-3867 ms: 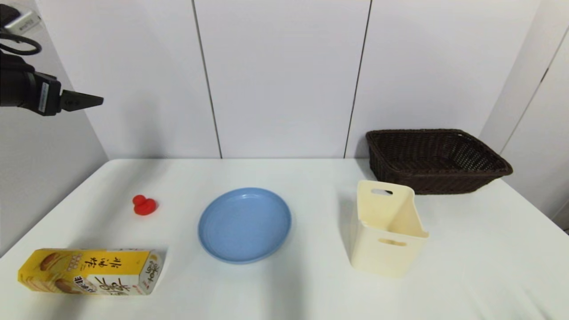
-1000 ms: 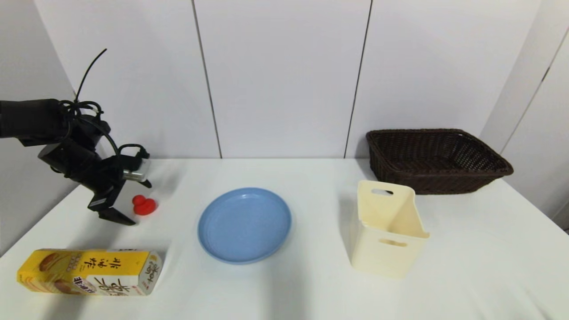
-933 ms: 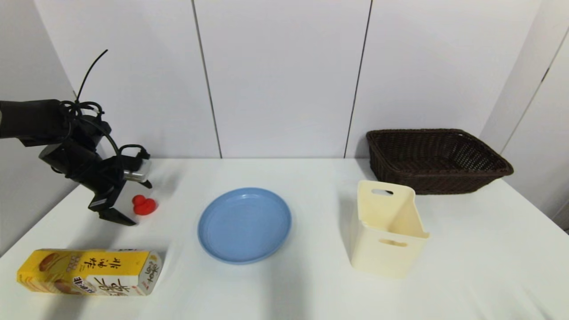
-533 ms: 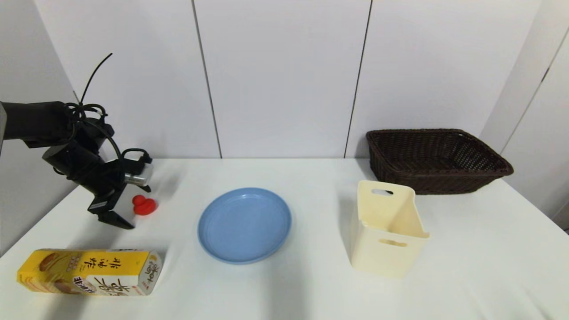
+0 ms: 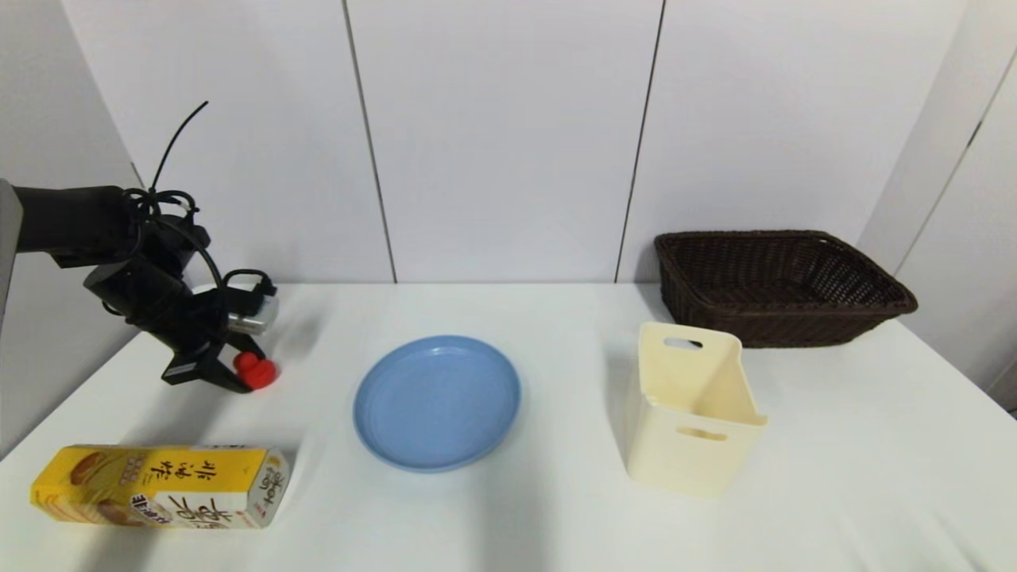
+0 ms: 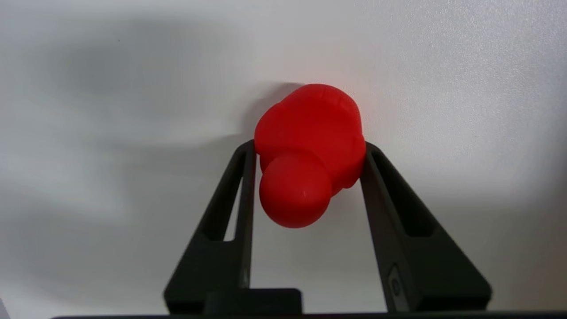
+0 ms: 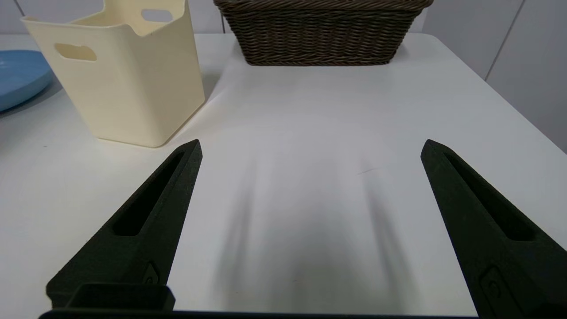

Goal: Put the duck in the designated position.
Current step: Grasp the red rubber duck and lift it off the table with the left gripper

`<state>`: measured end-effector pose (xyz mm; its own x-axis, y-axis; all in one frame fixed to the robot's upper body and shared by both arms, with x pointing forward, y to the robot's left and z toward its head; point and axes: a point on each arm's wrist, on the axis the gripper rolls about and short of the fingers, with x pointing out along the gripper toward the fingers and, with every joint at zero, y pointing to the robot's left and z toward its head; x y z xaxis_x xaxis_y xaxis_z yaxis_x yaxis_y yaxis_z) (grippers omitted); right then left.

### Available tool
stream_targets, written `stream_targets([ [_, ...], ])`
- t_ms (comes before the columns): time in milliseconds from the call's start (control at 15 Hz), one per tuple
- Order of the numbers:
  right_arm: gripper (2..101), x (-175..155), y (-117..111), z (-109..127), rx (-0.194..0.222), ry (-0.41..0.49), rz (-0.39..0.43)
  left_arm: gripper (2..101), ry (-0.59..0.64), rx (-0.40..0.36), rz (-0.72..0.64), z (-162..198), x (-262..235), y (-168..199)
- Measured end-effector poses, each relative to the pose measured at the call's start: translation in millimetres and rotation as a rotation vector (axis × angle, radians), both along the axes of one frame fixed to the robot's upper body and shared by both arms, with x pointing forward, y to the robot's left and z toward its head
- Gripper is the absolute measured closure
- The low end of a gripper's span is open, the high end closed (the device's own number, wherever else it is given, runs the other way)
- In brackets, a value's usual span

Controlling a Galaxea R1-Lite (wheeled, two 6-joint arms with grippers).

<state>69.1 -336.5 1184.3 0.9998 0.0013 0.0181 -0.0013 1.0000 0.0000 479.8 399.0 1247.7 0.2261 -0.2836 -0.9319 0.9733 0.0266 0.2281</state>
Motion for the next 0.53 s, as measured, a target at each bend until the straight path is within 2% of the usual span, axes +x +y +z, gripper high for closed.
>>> stream_targets([
  [333, 4.3, 0.0, 0.0, 0.0, 0.0, 0.0, 0.0, 62.8, 0.017, 0.004, -0.006, -6.9, 4.1, -2.5],
  [533, 4.3, 0.0, 0.0, 0.0, 0.0, 0.0, 0.0, 65.0, -0.018, 0.008, -0.007, 14.9, 1.5, -14.0],
])
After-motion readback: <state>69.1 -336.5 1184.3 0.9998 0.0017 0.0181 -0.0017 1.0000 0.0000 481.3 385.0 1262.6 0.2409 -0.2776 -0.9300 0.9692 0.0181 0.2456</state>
